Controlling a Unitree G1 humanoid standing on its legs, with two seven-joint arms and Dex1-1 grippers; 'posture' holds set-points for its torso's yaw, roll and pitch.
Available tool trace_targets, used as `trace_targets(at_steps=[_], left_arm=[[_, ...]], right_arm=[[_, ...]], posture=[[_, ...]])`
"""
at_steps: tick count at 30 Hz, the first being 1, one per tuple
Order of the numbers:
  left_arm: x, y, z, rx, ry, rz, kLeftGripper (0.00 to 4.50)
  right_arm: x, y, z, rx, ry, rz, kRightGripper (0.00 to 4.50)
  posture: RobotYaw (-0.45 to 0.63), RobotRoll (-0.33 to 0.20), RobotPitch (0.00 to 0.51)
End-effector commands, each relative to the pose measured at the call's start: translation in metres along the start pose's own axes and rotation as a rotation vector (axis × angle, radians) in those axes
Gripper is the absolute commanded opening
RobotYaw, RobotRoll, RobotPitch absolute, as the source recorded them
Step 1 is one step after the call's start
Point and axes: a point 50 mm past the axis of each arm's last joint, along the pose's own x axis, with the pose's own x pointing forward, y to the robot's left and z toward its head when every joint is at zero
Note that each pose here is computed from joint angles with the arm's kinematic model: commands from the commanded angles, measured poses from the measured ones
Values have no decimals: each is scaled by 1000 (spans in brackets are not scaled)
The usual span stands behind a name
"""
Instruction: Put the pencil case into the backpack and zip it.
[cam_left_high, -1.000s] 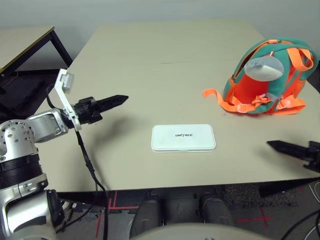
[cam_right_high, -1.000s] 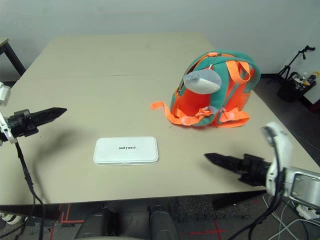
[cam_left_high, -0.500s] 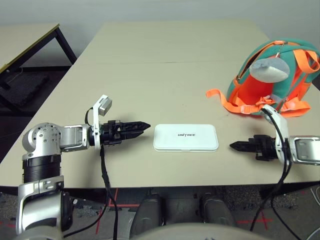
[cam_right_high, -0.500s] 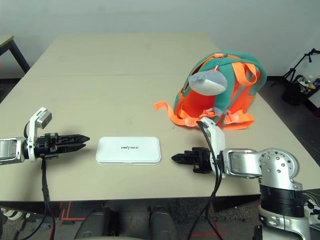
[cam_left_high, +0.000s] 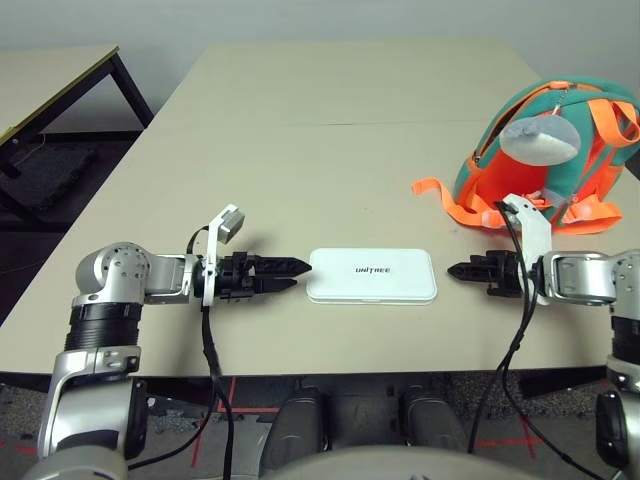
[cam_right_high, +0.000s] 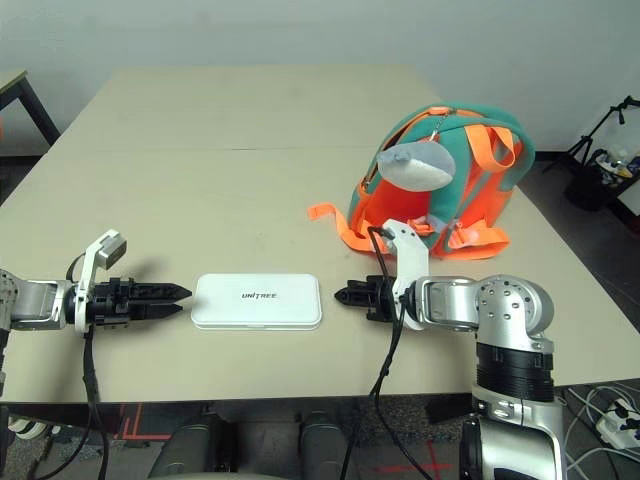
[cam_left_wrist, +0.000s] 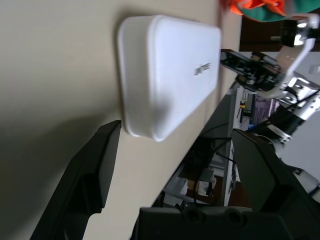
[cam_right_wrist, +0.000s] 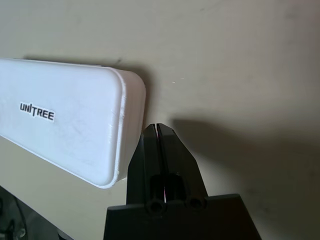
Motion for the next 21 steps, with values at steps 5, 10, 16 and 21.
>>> trace_targets(at_steps=[5, 10, 16, 21], left_arm=[[7, 8, -1, 0, 13, 21, 4500], [12, 11, 3, 13, 0, 23, 4500], [21, 10, 8, 29, 6, 5, 4500], [27, 8, 10, 32, 16, -6, 4500]], right_arm=[[9, 10, -2, -45, 56, 18, 38], [13, 13, -3, -57, 62, 21, 38], [19, 19, -1, -70, 60, 40, 38], [26, 27, 3, -77, 48, 62, 38]], posture=[[45, 0, 50], [39, 0, 47], [31, 0, 44], [27, 0, 44]])
